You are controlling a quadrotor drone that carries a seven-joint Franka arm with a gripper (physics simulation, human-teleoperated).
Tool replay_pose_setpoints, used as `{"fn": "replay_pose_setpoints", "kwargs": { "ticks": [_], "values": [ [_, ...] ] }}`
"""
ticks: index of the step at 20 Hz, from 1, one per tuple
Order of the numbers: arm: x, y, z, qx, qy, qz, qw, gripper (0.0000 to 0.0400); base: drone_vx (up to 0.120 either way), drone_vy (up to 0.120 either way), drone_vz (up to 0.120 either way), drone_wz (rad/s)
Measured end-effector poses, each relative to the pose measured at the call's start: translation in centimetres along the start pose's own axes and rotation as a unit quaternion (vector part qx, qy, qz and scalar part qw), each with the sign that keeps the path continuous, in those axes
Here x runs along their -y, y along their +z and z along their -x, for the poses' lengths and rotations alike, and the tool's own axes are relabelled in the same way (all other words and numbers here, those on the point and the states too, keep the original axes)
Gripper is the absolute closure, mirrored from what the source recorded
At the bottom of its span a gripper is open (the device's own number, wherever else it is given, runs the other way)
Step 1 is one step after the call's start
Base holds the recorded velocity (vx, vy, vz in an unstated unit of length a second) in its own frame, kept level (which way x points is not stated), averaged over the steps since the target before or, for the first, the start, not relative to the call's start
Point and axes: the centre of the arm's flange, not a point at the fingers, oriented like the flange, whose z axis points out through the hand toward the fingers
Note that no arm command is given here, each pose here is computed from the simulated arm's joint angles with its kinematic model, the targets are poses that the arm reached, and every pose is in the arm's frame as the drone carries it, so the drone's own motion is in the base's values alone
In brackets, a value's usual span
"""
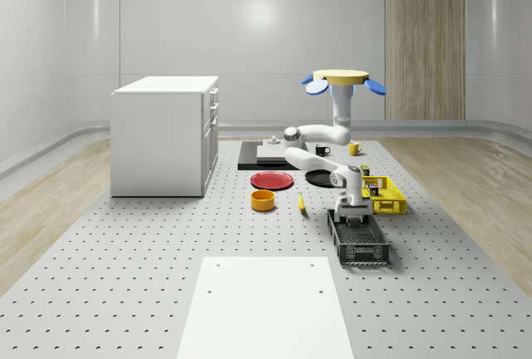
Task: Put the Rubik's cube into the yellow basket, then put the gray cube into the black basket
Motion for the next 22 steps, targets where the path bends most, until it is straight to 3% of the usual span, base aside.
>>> {"fn": "replay_pose_setpoints", "kwargs": {
  "ticks": [3,7,15,22],
  "values": [
    [0.0,0.6,0.0,0.0,0.0,0.0,1.0,0.0077,0.0,0.0,0.0,0.0],
    [0.0,-0.2,0.0,0.0,0.0,0.0,1.0,0.0028,0.0,0.0,0.0,0.0],
    [0.0,-3.2,0.0,0.0,0.0,0.0,1.0,0.0004,0.0,0.0,0.0,0.0],
    [0.0,-4.4,0.0,0.0,0.0,0.0,1.0,0.0001,0.0,0.0,0.0,0.0]
  ]
}}
